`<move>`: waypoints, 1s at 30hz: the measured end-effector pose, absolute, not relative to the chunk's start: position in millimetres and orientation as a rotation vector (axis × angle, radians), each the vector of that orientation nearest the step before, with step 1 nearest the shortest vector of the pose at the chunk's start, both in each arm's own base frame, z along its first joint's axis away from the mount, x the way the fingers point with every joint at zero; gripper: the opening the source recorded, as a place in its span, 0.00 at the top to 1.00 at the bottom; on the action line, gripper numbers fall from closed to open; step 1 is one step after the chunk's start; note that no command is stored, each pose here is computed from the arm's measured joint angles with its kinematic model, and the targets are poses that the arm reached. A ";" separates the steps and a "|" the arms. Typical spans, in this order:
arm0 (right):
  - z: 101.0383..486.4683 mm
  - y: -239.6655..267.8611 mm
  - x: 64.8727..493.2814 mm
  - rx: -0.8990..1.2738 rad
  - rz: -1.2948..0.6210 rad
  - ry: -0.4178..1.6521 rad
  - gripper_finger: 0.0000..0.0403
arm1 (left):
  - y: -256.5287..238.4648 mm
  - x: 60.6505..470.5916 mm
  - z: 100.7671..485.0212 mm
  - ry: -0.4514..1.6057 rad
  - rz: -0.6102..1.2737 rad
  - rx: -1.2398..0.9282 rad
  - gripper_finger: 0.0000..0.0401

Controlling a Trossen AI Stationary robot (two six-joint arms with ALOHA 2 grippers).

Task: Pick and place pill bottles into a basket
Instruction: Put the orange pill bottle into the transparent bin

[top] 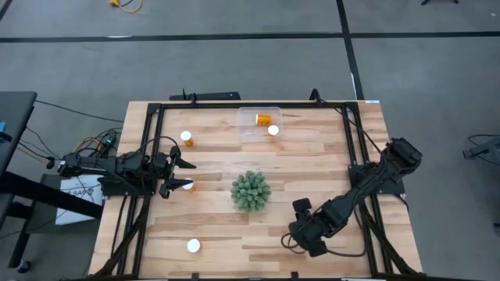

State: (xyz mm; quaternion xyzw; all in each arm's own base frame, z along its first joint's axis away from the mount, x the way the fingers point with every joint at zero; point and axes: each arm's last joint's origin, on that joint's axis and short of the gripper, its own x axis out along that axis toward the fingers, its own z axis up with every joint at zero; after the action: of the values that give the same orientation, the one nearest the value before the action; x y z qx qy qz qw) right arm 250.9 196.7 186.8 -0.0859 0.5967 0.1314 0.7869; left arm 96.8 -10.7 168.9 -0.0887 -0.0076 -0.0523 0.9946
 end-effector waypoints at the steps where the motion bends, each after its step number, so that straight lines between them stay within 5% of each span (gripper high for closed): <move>1: 186.8 194.5 252.6 -0.186 0.281 1.286 0.51 | -10.7 96.8 168.9 -0.015 -0.105 -0.178 0.37; 16: 193.1 151.7 275.8 -0.179 0.232 1.284 0.53 | -10.7 96.8 168.9 -0.015 -0.105 -0.178 0.37; 30: 264.2 81.2 266.3 -0.044 0.104 1.074 0.53 | -10.7 96.8 168.8 -0.015 -0.105 -0.178 0.37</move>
State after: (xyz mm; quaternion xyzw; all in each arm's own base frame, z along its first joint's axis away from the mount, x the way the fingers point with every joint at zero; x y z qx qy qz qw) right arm 266.3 81.2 264.2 -0.0207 0.5114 0.0494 0.8577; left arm 96.8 -10.7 168.8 -0.0887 -0.0074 -0.0523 0.9947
